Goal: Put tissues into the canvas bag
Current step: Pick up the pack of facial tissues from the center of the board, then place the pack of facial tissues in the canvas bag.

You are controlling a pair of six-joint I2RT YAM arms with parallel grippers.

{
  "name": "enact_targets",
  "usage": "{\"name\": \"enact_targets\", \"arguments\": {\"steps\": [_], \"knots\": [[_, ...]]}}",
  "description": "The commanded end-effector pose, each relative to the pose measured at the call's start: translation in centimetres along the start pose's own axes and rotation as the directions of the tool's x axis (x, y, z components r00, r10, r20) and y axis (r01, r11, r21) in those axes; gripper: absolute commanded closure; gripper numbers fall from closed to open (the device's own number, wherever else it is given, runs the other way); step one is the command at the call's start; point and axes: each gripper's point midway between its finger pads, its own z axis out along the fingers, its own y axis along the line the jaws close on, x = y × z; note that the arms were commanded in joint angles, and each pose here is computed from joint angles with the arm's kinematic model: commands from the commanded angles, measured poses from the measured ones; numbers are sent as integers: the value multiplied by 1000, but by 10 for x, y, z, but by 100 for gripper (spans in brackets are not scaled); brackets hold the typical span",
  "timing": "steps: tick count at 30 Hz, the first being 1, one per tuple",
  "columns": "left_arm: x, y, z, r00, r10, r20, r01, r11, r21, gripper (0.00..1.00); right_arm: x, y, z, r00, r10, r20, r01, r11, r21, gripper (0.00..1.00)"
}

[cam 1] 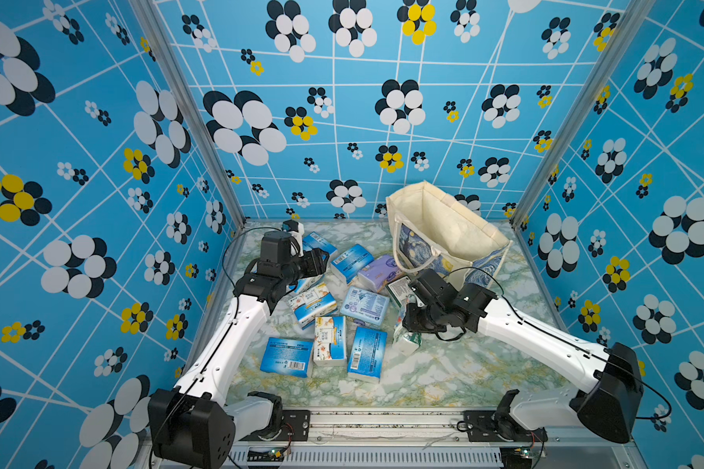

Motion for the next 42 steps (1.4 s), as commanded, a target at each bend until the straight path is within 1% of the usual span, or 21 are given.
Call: {"name": "enact_targets", "arguments": {"steps": [1, 5, 8, 10, 13, 15, 18, 21, 23, 25, 28, 31, 33, 37, 42], "knots": [[-14, -4, -3, 1000, 23, 17, -23, 1000, 7, 33, -27, 37, -45, 985, -136, 109, 151, 979, -135, 68], [-21, -15, 1, 1000, 19, 11, -20, 999, 45, 33, -71, 73, -101, 932, -233, 276, 293, 935, -198, 67], [-24, -25, 6, 1000, 24, -3, -24, 997, 76, 34, -108, 93, -150, 865, -277, 418, 385, 901, -199, 66], [-25, -33, 9, 999, 31, -13, -30, 994, 101, 35, -131, 98, -173, 825, -294, 483, 424, 887, -184, 66], [-27, -50, 14, 998, 49, -29, -44, 989, 138, 35, -167, 91, -196, 781, -300, 548, 443, 885, -145, 66], [-28, -62, 18, 997, 62, -38, -55, 985, 164, 36, -191, 77, -206, 745, -328, 581, 444, 894, -65, 66], [-27, -78, 25, 996, 73, -55, -60, 977, 202, 36, -221, 55, -211, 696, -395, 599, 443, 894, 75, 66], [-26, -94, 33, 995, 65, -71, -46, 968, 247, 36, -247, 27, -209, 660, -494, 566, 436, 865, 248, 66], [-28, -105, 37, 996, 48, -74, -25, 959, 281, 37, -261, 6, -202, 649, -565, 509, 429, 825, 369, 66], [-30, -117, 42, 997, 32, -72, -7, 947, 320, 36, -274, -14, -193, 651, -615, 444, 420, 780, 464, 66], [-32, -132, 50, 997, 20, -71, 7, 933, 361, 36, -287, -33, -179, 658, -652, 376, 434, 737, 518, 66], [-32, -143, 64, 997, 10, -79, 20, 926, 377, 36, -297, -49, -165, 676, -654, 339, 436, 726, 532, 65], [-33, -151, 73, 997, 3, -79, 28, 920, 391, 37, -303, -59, -154, 691, -646, 324, 435, 730, 527, 65], [-37, -166, 92, 998, -7, -62, 31, 918, 396, 38, -306, -67, -129, 716, -635, 291, 468, 745, 474, 65], [-39, -188, 119, 999, 11, -45, 7, 918, 397, 39, -294, -70, -98, 749, -623, 225, 520, 763, 385, 61]]}}
